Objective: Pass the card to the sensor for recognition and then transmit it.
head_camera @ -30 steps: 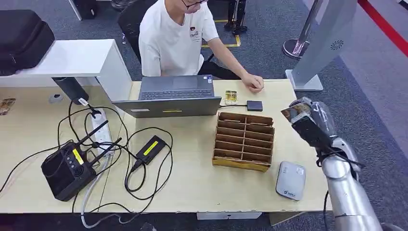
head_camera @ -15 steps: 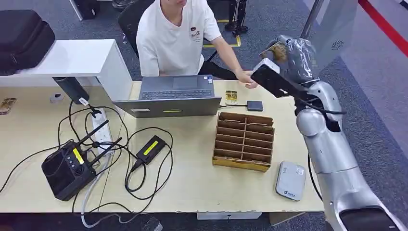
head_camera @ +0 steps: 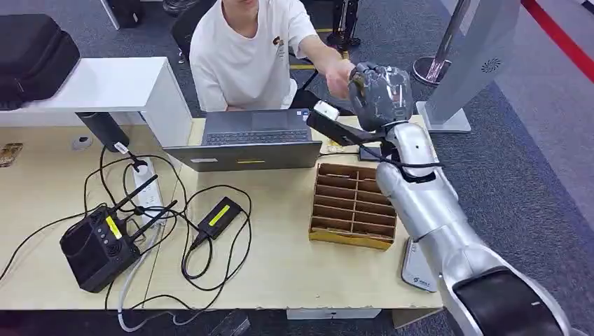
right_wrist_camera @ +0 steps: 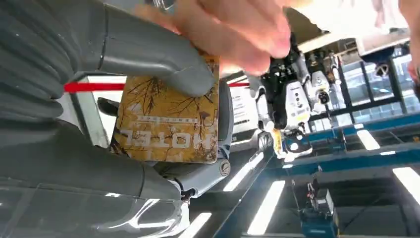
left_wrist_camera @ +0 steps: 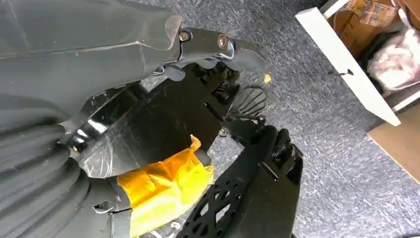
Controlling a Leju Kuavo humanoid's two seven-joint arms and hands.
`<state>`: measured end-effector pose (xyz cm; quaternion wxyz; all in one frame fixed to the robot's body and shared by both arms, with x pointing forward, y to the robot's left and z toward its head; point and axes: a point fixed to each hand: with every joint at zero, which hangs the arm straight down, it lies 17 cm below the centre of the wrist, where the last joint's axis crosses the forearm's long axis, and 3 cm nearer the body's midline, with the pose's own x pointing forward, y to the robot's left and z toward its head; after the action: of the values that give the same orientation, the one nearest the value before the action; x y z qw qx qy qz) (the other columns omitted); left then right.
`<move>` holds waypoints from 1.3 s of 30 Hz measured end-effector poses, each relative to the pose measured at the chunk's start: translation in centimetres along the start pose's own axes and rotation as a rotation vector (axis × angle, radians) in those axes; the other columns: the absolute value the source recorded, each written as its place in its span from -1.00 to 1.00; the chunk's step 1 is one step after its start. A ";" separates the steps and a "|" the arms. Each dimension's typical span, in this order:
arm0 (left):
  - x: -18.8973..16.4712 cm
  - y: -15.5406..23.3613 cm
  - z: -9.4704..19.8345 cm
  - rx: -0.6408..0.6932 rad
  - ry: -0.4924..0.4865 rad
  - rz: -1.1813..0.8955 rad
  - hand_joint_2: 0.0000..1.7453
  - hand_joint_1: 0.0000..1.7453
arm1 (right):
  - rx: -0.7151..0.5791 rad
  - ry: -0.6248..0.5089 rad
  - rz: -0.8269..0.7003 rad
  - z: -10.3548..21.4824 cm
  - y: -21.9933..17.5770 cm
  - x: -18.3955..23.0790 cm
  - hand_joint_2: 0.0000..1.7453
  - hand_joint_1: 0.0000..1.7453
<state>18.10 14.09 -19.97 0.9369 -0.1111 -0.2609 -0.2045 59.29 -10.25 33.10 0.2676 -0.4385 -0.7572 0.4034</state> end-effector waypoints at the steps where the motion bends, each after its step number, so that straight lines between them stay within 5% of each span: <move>1: 0.0 -0.1 0.0 -0.004 0.001 -0.002 1.00 -1.00 | 0.012 0.003 0.000 0.2 0.6 0.0 1.00 -1.00; 19: -1.3 0.4 0.0 0.014 0.028 -0.008 1.00 -1.00 | 0.103 0.003 -0.092 2.4 4.5 0.5 1.00 -1.00; 20: -1.5 0.5 0.0 0.017 0.032 -0.004 1.00 -1.00 | 0.094 0.005 -0.121 2.6 4.4 0.6 -1.00 -1.00; 25: -3.0 0.3 0.3 0.032 0.047 0.017 1.00 -1.00 | 0.053 0.007 -0.217 3.5 3.4 1.0 -1.00 -1.00; 26: -3.2 0.3 0.4 0.037 0.049 0.021 1.00 -1.00 | 0.041 0.005 -0.230 3.7 3.0 1.0 1.00 -1.00; 39: -5.2 0.0 1.6 0.066 0.053 0.088 1.00 -1.00 | -0.139 -0.080 -0.381 7.8 -4.0 2.9 1.00 -1.00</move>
<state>13.29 16.26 -21.45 0.9548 -0.0860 -0.2373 -0.1571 50.20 -11.78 32.51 0.2780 -0.2885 -0.8624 0.3094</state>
